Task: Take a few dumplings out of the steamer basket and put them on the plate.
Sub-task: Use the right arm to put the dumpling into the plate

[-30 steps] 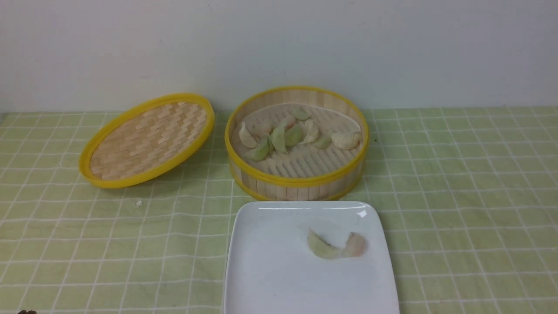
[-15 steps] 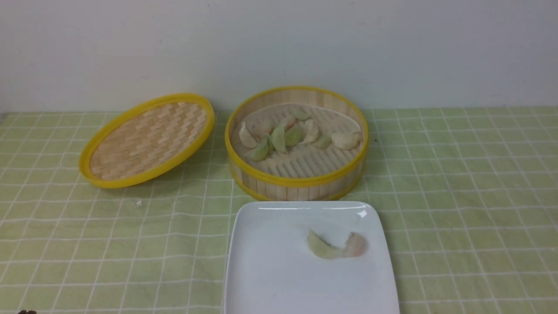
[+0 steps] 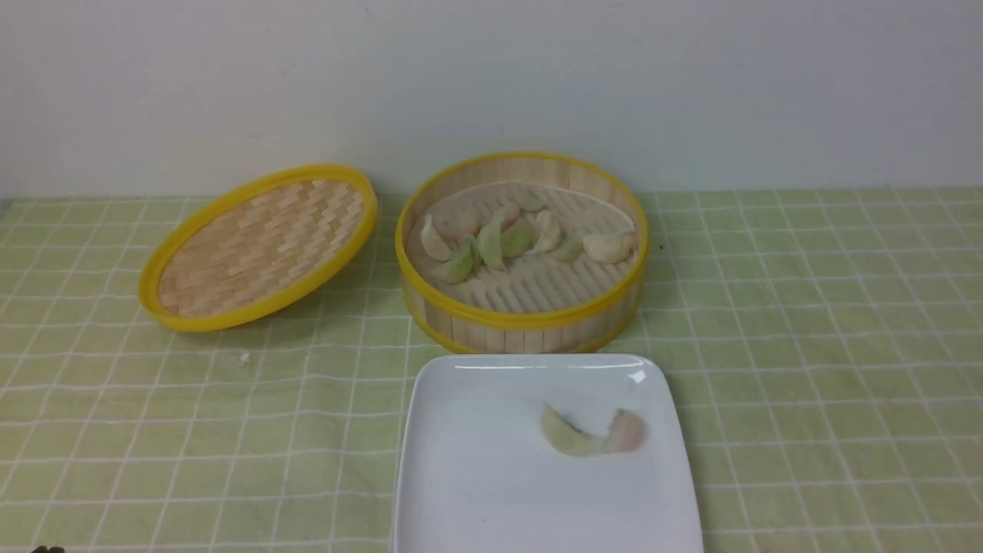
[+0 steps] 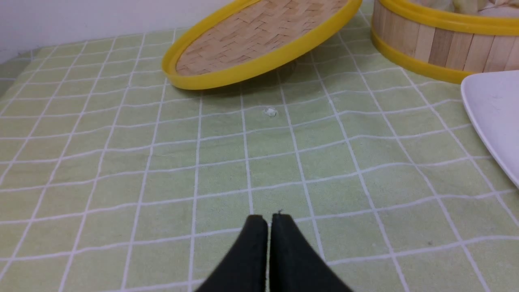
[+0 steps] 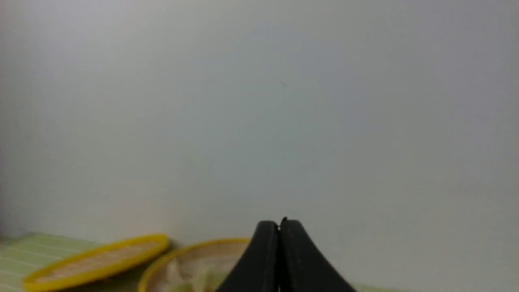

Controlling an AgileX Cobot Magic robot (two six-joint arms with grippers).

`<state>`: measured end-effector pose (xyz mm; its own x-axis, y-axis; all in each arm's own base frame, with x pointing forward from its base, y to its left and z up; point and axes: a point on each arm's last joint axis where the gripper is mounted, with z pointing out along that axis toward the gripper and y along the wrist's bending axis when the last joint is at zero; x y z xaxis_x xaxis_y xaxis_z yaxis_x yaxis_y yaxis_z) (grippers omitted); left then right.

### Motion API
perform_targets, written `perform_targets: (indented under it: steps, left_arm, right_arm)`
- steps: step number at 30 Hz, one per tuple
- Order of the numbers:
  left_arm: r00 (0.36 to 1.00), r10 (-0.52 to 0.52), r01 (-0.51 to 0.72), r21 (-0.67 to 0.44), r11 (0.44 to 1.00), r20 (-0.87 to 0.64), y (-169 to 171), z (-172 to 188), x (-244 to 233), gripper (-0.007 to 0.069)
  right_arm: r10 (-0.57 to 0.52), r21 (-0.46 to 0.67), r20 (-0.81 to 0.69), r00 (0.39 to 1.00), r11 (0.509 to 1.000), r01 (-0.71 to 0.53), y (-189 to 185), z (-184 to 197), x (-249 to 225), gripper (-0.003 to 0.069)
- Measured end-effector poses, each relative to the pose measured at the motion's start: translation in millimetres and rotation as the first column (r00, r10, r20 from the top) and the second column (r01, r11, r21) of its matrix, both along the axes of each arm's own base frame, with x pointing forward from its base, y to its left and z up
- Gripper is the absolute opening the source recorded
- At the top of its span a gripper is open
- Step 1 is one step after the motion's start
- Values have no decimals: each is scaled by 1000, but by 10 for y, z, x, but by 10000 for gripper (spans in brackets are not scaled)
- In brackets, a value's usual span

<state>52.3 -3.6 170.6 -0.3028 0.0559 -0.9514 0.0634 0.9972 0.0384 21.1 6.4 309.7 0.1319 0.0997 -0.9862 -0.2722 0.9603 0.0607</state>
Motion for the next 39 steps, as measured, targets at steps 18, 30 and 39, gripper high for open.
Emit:
perform_targets:
  steps: [18,30,39]
  left_arm:
    - [1000,0,0,0,1000,2,0,2,1,-6]
    - [1000,0,0,0,1000,2,0,2,1,-6]
    - [1000,0,0,0,1000,2,0,2,1,-6]
  right_arm:
    - [-259,-97,-343,903,966,240,-58,-1290,335,-14]
    - [-259,-98,-344,902,966,240,-58,-1291,335,-14]
    - [-259,-98,-344,902,966,240,-58,-1291,335,-14]
